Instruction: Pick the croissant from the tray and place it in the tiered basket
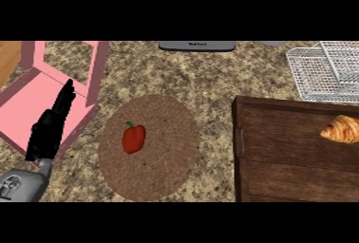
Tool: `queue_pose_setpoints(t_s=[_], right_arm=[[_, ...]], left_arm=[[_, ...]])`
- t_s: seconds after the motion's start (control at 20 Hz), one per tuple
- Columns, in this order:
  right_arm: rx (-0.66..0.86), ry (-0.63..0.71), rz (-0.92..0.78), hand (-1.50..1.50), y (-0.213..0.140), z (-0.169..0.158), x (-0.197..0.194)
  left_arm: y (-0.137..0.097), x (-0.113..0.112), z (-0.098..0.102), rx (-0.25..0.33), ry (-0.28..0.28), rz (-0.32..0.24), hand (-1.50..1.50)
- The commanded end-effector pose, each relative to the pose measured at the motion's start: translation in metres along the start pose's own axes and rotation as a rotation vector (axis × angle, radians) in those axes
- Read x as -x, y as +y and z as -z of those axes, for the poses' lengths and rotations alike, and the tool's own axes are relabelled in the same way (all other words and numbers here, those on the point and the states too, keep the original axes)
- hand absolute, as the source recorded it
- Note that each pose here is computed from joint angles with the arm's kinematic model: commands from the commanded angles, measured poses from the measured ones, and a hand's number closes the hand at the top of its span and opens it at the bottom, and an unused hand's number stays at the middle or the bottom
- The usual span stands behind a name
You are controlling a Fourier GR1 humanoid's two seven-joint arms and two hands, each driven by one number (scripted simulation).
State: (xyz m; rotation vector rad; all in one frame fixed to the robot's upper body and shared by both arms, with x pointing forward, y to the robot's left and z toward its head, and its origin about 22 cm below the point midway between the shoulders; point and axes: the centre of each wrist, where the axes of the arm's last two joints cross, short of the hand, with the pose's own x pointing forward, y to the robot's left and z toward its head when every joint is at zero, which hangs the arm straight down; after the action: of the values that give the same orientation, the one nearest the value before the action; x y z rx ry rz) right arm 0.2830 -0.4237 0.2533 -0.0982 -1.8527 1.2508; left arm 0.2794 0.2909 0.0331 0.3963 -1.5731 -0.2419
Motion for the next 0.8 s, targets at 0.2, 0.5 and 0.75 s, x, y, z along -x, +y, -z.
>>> queue_pose_setpoints(t_s=[0.2,0.5,0.75], right_arm=[[-0.349,-0.058,-0.259,-1.5,-0.005,-0.002,-0.015],[-0.368,0.005,-0.356,-1.5,0.011,-0.025,0.032],[-0.445,0.084,-0.408,-1.5,0.029,-0.028,0.052]], left_arm=[[-0.002,0.002,0.0,0.007,0.019,0.019,0.0],[-0.004,-0.01,0.011,0.003,0.009,0.028,0.0],[0.005,0.003,-0.001,-0.005,0.017,0.002,0.0]])
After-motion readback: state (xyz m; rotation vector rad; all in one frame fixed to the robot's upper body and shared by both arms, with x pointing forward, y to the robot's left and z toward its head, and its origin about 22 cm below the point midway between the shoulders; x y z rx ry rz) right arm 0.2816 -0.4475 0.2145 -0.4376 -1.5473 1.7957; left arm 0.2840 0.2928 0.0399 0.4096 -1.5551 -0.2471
